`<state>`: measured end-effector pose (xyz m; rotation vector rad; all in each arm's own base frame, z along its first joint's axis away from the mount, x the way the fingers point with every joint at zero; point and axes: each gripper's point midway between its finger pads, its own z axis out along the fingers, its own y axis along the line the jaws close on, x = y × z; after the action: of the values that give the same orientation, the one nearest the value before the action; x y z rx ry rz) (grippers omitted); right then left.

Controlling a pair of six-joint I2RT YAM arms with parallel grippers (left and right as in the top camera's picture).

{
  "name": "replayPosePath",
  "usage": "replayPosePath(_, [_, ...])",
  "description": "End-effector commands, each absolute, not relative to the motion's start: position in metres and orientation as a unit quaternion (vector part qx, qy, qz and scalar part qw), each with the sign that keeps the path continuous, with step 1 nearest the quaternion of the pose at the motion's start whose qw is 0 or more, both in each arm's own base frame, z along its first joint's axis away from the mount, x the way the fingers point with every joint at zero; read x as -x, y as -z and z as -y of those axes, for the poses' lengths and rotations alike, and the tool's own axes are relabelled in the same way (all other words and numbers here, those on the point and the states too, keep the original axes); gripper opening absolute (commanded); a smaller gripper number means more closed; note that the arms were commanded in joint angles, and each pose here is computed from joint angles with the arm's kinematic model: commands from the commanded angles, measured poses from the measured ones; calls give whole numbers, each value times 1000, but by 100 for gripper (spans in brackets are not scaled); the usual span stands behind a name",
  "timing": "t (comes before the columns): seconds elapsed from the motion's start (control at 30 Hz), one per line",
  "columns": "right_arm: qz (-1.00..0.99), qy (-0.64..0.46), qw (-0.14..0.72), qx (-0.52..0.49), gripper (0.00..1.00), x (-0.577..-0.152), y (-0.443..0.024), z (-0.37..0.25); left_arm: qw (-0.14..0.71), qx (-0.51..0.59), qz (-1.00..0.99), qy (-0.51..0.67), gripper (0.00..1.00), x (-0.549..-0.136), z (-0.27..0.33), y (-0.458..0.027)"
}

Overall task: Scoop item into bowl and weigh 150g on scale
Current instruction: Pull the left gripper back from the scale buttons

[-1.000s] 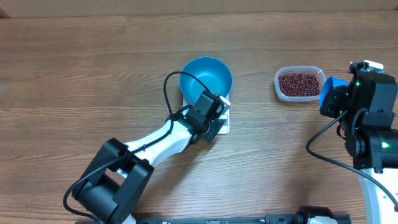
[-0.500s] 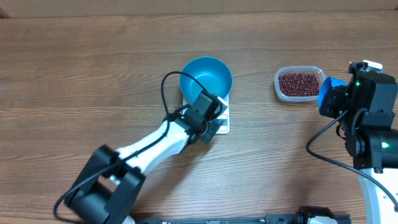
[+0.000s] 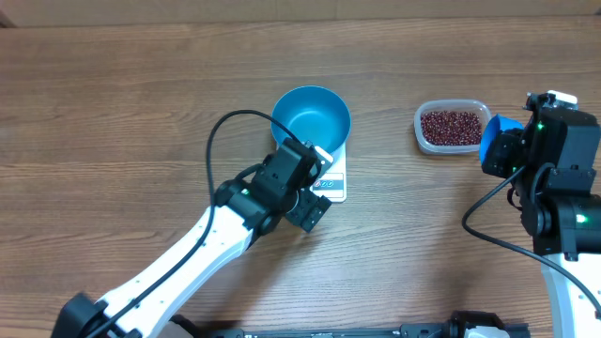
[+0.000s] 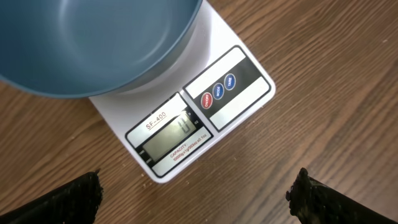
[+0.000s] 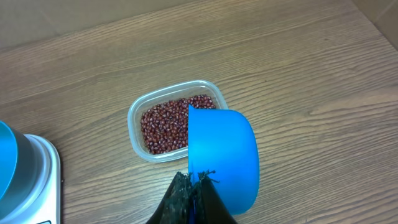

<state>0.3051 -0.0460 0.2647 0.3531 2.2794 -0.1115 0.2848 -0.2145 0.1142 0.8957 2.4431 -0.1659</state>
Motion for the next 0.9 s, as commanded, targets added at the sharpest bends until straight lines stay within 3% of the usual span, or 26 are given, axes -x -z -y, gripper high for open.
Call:
replayPosePath(0.0, [-896,44,418,-143,4,-310,-277,48,290,-325,-898,66,100,-281,209,-138])
replayPosePath(0.6, [-903,45,403,-143,4,-317,-266,48,308,-343,-887,42,100,-265,188,-164])
replayPosePath(0.67, [-903,45,403,-143,4,-317,-266,48,306,-400,-861,75,83,-254,201,-168])
replayPosePath(0.7, [-903,45,403,-143,4,-317,-266,48,311,-420,-848,93,80,-249,207,-173])
replayPosePath(0.73, [-903,45,403,-143,4,-317,-266,48,319,-424,-842,102,81,-246,209,-177])
replayPosePath(0.8, [-903,45,403,-143,4,-317,-266,48,342,-414,-836,111,100,-245,209,-184])
replayPosePath(0.87, [-903,45,403,-143,4,-317,-266,48,368,-386,-838,115,100,-244,203,-185])
